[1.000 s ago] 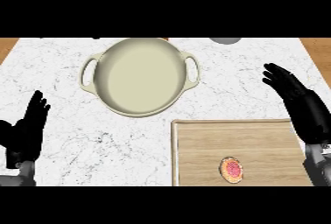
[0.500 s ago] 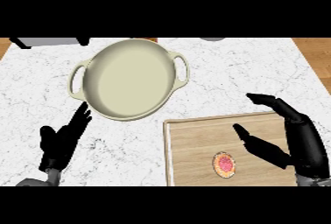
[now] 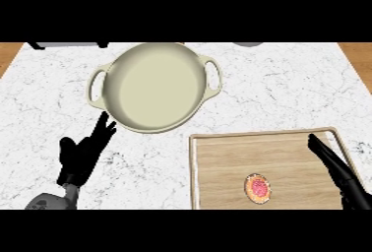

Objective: Pick the cupcake from the tray and place it in the pot

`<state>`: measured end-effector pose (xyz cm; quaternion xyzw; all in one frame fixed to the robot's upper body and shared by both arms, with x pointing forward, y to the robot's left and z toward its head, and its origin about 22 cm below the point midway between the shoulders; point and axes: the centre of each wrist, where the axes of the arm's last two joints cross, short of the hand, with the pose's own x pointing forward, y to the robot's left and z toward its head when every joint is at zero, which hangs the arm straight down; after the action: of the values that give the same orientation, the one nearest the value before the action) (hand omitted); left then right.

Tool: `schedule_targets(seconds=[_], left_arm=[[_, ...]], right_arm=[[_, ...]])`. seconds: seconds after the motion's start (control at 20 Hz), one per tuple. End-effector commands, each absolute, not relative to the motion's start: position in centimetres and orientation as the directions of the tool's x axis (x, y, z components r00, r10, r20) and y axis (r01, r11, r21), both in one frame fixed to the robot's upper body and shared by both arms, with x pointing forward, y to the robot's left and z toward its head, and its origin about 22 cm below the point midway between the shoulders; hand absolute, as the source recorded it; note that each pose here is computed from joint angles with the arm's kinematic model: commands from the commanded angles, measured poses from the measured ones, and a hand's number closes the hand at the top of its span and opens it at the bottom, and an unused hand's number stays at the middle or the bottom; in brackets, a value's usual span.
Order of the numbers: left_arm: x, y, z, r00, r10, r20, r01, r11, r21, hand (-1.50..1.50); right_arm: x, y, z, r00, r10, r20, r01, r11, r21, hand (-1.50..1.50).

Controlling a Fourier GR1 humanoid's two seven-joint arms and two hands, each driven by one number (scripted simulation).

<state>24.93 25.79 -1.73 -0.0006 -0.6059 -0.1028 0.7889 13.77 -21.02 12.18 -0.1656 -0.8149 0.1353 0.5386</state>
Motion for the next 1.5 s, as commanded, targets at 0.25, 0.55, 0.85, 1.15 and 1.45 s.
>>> schedule_targets(seconds=[0.25,0.55,0.85,1.15,1.45], left_arm=[[25.6,23.9,-1.3,0.248,-0.188,0.95,0.228,0.965,0.131,0.0],[24.7,24.6,-3.0,0.259,-0.179,0.949,0.248,0.962,0.113,0.0],[24.8,25.6,-2.9,0.264,-0.169,0.95,0.229,0.967,0.108,0.0],[25.0,25.1,-2.7,0.273,-0.149,0.95,0.223,0.971,0.089,0.0],[26.0,24.0,-1.7,0.255,-0.168,0.952,0.226,0.968,0.11,0.0]], right_arm=[[11.3,-21.2,17.9,-0.045,0.437,0.898,-0.006,0.899,-0.438,-1.5],[15.0,-20.0,14.8,0.151,0.494,0.856,-0.161,0.867,-0.472,-1.5],[16.3,-20.5,11.9,0.209,0.596,0.775,-0.313,0.792,-0.524,-1.5],[15.8,-21.9,9.5,0.192,0.595,0.781,-0.243,0.799,-0.55,-1.5],[16.2,-25.8,8.7,0.159,0.54,0.826,-0.187,0.838,-0.512,-1.5]])
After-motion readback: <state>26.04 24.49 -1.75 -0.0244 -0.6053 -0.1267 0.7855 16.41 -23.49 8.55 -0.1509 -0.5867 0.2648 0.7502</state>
